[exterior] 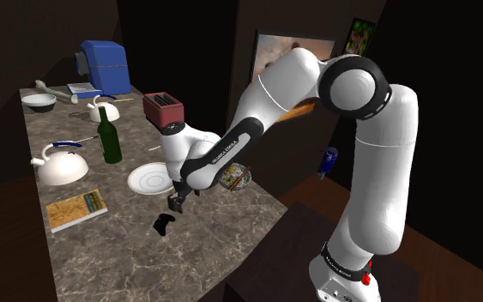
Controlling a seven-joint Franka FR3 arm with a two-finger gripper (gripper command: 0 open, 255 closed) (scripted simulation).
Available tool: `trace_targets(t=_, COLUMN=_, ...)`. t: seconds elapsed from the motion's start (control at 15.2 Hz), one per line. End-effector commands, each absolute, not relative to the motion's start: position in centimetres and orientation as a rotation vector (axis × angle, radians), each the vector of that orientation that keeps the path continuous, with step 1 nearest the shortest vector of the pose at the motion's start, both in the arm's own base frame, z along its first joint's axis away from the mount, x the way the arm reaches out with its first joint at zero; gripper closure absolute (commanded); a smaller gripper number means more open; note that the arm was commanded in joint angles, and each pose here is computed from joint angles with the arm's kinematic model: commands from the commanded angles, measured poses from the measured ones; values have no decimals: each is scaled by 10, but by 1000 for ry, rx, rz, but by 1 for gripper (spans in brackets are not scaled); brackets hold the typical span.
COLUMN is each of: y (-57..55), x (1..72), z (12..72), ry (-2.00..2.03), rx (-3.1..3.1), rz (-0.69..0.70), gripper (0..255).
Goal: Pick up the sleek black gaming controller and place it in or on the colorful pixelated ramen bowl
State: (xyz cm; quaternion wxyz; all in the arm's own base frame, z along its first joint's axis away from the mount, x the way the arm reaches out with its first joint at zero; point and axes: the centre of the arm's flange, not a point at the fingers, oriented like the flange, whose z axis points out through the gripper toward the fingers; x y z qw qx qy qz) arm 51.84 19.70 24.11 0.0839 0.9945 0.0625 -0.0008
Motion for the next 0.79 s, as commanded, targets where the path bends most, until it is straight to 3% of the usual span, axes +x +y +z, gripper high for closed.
trace_targets(t=0.0, y=208, x=532, z=221, ry=190, rx=2964, rz=6, gripper=0)
trace_targets(t=0.73, y=259, x=586, z=132, ry=203, rx=2949, rz=35, gripper=0)
